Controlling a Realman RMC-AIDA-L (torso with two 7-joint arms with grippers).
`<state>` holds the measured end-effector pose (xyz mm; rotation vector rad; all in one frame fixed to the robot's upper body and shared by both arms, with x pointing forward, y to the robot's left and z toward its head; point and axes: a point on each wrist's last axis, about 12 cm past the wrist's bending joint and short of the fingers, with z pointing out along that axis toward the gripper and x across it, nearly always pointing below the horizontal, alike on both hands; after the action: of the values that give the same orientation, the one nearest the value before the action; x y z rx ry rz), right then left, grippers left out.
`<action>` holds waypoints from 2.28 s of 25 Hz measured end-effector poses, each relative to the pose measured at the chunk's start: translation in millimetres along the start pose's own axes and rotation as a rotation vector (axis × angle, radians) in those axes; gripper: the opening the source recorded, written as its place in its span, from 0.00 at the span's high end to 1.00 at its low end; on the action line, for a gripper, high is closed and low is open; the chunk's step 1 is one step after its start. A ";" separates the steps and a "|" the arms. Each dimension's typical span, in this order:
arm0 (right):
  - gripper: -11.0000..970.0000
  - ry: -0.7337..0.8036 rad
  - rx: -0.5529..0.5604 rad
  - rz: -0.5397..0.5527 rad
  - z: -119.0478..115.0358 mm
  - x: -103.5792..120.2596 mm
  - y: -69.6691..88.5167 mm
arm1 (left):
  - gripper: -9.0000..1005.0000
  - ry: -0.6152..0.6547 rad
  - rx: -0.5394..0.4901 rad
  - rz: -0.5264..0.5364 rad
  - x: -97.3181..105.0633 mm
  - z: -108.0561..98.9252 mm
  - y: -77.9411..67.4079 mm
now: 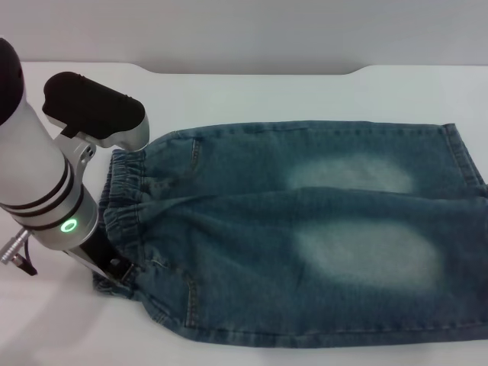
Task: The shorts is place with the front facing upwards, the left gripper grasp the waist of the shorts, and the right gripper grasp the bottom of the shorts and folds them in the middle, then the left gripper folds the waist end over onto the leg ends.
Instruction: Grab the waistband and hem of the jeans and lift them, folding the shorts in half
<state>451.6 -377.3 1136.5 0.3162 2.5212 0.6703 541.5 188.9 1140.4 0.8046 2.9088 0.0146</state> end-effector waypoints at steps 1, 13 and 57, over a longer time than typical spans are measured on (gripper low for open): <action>0.16 0.007 0.000 0.005 -0.1 2.4 -0.8 | 0.93 0.001 -0.001 0.001 -0.4 -0.2 0.1; 0.16 0.074 -0.022 0.047 4.2 26.7 -2.2 | 0.93 0.007 -0.007 0.026 -4.6 -1.5 -1.4; 0.18 0.112 -0.032 0.078 20.9 39.3 -14.3 | 0.94 -0.013 -0.010 0.057 -8.4 -6.9 -7.6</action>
<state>428.2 -367.8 1097.2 0.3770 2.6123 0.7776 543.9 178.2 1147.8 0.8830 2.8703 0.0298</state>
